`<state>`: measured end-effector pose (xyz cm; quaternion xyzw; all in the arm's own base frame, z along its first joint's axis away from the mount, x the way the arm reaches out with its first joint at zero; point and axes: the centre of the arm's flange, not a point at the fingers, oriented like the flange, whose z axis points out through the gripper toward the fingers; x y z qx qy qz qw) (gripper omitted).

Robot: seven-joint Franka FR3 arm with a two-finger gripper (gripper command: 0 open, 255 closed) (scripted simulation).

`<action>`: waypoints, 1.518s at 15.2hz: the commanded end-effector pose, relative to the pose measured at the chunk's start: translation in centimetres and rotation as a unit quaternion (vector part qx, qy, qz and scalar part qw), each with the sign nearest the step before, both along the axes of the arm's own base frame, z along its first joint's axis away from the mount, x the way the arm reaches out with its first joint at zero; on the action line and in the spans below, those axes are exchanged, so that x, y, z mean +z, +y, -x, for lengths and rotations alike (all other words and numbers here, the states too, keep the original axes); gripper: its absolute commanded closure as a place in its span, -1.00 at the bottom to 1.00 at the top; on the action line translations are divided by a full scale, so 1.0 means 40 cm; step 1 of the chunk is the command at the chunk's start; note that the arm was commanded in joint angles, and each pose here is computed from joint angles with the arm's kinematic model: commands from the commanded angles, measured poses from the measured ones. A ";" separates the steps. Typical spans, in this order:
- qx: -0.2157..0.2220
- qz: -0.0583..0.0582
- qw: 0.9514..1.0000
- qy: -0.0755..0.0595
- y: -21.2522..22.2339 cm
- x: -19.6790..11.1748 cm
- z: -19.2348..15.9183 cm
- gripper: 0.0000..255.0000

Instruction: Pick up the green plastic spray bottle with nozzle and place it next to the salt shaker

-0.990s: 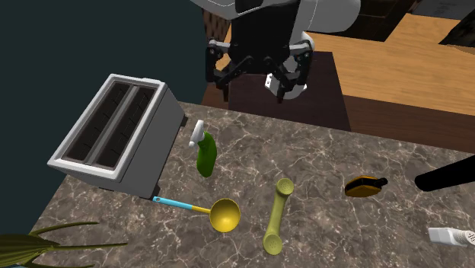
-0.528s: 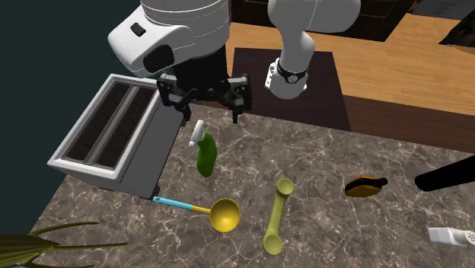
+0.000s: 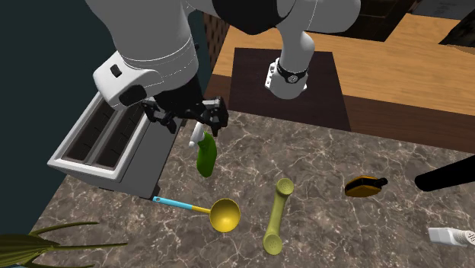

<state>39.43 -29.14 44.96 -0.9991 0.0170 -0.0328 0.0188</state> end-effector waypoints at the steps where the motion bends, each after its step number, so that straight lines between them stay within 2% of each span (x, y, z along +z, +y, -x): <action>1: 0.000 0.000 1.000 0.000 0.002 -0.028 -0.002 -1.00; 3: 0.000 0.000 1.000 0.000 0.002 -0.048 -0.003 -1.00; 10: 0.000 0.000 1.000 0.000 0.002 -0.048 -0.003 -1.00; 11: 0.000 0.000 1.000 0.000 0.002 -0.048 -0.003 1.00; 20: 0.000 0.000 1.000 0.000 0.002 -0.048 -0.003 1.00; 23: 0.000 0.000 1.000 0.000 0.002 -0.009 -0.003 1.00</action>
